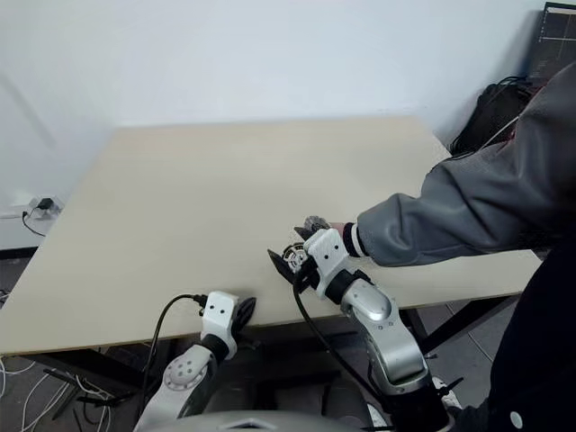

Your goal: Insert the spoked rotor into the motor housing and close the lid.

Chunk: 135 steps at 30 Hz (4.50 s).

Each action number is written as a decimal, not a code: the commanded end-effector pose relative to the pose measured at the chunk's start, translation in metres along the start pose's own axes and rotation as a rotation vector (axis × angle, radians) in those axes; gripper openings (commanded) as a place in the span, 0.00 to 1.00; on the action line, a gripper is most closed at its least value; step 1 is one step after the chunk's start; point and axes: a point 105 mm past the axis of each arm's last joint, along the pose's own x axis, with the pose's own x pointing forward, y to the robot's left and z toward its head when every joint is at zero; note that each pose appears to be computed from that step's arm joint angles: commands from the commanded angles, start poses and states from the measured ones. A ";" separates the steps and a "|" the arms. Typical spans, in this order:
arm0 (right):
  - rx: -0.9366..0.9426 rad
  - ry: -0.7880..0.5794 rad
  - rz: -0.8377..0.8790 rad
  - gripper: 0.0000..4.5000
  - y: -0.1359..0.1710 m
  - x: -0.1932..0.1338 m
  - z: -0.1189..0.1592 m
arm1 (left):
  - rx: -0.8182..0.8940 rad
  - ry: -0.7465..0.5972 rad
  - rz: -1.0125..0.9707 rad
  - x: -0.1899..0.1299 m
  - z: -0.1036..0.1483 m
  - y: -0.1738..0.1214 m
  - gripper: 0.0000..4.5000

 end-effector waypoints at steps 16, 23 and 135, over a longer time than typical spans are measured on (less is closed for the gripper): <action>-0.042 0.147 0.089 0.82 0.001 -0.008 -0.012 | 0.046 -0.094 0.079 0.002 0.023 0.007 0.00; -0.047 0.156 0.107 0.82 0.001 -0.008 -0.012 | 0.050 -0.095 0.093 0.003 0.023 0.008 0.00; 0.719 0.812 -0.189 0.02 -0.006 0.035 -0.060 | -0.004 -0.061 0.070 0.004 0.011 -0.003 0.00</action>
